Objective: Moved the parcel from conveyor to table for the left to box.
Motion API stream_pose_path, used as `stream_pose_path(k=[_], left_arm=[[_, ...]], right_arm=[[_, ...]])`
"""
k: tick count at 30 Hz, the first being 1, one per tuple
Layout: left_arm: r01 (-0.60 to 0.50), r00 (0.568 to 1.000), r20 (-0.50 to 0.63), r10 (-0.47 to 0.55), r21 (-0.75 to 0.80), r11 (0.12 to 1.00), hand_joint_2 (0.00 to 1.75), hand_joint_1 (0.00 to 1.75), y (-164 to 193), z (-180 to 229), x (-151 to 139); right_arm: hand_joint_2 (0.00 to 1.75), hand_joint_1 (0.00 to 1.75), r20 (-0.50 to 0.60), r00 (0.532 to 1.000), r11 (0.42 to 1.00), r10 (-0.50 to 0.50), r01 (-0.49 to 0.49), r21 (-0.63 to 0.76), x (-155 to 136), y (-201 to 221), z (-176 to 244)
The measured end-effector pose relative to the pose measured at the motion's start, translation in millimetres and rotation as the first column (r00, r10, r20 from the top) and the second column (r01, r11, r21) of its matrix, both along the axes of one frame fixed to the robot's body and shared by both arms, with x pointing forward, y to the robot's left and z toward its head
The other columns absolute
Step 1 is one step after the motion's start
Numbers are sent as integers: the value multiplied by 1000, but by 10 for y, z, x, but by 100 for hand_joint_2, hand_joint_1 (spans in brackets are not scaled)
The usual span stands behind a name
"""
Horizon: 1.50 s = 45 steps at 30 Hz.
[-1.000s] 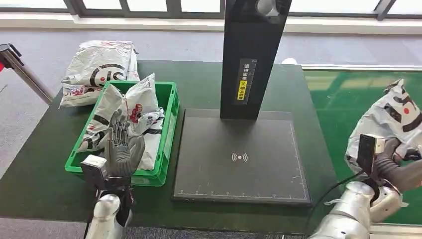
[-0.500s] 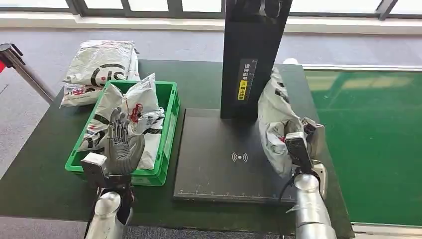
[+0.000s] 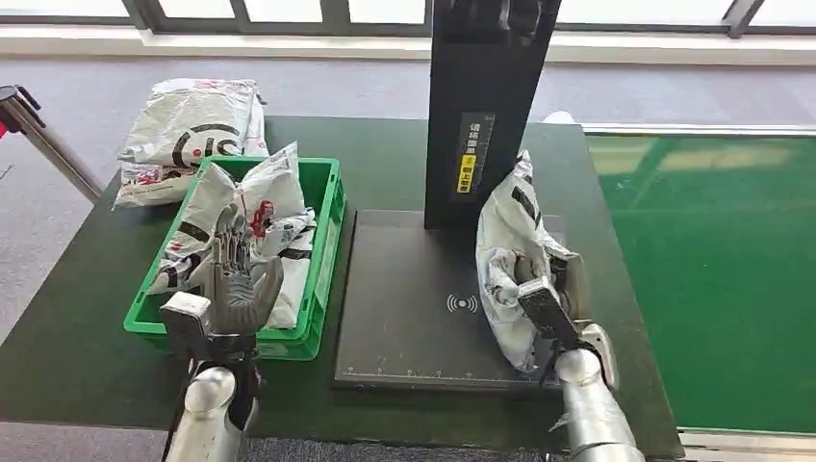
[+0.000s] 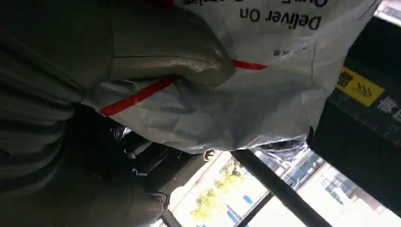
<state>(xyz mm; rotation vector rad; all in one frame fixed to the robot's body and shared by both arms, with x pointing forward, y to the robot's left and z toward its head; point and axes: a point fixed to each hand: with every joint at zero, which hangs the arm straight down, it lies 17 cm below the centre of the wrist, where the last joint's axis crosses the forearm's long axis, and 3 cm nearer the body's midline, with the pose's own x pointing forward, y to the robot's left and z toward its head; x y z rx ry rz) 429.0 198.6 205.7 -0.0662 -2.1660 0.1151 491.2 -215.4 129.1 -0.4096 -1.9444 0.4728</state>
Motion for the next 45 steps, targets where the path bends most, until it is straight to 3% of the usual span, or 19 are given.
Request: stream_pose_path(k=[3,4,5,12,19,28,37,41,43,44,45], left_arm=[[1,1000,0,-1,-3,1000,175,0,-9,4,1],[2,1000,0,-2,-4,1000,175,0,-14,4,1],[2,1000,0,-2,-5,1000,175,0,-15,6,1],[11,1000,5,-11,3,1000,175,0,-51,24,4],[21,1000,13,-21,11,1000,175,0,-103,57,9],[23,1000,14,-24,11,1000,175,0,-115,60,8],[24,1000,16,-25,17,1000,175,0,-122,69,13],[33,999,23,-34,38,999,175,0,-181,91,9],[33,998,42,-37,91,995,175,0,-308,154,-4],[42,997,62,-50,128,991,175,0,-448,215,-21],[53,995,80,-66,156,986,175,0,-579,275,-37]], right_arm=[[175,175,-6,1000,999,29,-29,-13,-25,88,-26],[175,66,-6,999,999,32,-32,-15,-30,97,-31],[0,0,-7,999,999,35,-36,-19,-34,104,-37],[0,0,-35,990,987,138,-140,-73,-126,406,-126],[0,0,21,971,970,239,-240,43,-299,603,90],[0,0,66,959,947,275,-282,152,-333,521,267],[0,0,194,921,890,338,-380,253,-492,468,795],[0,0,273,879,832,391,-464,303,-680,477,1110],[0,0,310,890,854,335,-426,300,-672,339,1239],[175,0,322,905,875,279,-378,303,-629,213,1276],[175,0,331,917,893,224,-329,307,-590,91,1298]])
